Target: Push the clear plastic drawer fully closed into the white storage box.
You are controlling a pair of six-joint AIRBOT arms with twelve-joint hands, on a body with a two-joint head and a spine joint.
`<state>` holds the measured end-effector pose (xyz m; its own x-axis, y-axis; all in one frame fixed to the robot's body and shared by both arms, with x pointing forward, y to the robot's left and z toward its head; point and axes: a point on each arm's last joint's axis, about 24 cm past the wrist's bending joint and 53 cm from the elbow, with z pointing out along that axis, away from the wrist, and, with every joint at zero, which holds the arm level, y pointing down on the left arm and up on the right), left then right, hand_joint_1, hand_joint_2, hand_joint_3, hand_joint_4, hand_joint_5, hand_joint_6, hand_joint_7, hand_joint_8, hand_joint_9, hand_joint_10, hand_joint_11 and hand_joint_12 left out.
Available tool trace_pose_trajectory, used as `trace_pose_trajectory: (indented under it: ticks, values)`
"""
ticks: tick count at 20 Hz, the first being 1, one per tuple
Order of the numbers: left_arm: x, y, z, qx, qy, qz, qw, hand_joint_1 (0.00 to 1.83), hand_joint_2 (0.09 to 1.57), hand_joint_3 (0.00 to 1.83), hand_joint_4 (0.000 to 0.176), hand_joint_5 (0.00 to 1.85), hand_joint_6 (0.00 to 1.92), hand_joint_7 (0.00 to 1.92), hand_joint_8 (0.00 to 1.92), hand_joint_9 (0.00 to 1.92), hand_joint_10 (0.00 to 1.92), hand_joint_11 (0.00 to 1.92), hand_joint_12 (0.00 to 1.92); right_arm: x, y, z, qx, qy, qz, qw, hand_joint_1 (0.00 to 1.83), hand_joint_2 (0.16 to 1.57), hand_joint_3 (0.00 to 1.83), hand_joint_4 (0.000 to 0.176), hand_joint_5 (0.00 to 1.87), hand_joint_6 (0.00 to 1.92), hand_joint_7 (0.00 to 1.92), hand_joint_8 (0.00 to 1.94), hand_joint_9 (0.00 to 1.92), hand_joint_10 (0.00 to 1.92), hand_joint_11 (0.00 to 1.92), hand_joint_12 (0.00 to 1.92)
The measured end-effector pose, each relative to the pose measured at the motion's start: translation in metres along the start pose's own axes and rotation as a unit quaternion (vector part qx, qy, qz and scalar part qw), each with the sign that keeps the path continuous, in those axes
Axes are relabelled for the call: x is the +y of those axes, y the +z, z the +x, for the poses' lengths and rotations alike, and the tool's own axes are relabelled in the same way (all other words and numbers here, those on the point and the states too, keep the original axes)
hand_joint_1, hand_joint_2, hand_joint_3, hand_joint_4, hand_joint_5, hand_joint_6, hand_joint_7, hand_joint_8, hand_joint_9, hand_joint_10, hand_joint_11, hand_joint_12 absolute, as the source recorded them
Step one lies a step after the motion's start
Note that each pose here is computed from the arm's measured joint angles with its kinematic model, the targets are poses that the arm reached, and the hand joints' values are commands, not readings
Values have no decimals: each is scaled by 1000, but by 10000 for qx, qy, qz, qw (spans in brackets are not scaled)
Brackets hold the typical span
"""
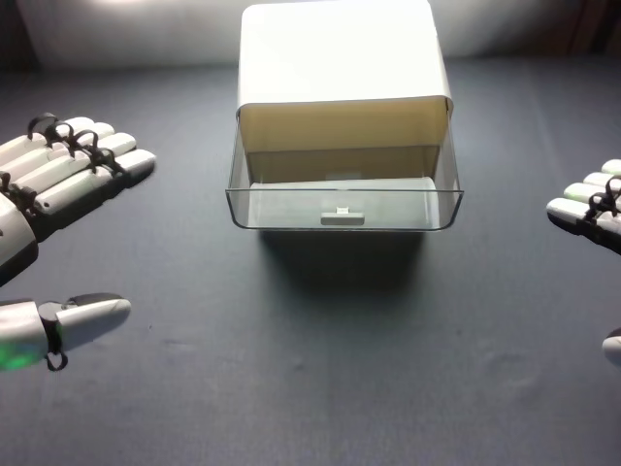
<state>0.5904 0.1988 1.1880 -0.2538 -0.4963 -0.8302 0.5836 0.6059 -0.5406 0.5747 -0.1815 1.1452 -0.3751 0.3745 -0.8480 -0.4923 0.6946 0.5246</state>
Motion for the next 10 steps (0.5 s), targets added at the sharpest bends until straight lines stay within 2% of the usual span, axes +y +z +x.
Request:
trace_pose_trajectory:
  ticks: [4,6,10]
  values:
    - [4,-2,0,-15,-25,-76,10000,215,1257,6,0,55,9,0,0,0,0,0,0,0,1,4,34,26,3,10000,159,1334,14,0,0,0,0,0,0,0,0,0]
    - [11,-6,0,-20,-49,-201,9998,234,1249,1,0,19,0,0,0,0,0,0,0,0,0,7,94,35,-12,9999,137,1335,9,0,0,0,0,0,0,0,0,0]
    - [14,-8,-7,-165,-42,-268,9995,266,1290,14,0,0,0,0,0,0,0,0,0,14,2,30,454,316,-283,9981,68,1355,11,0,0,0,0,0,0,0,0,0]
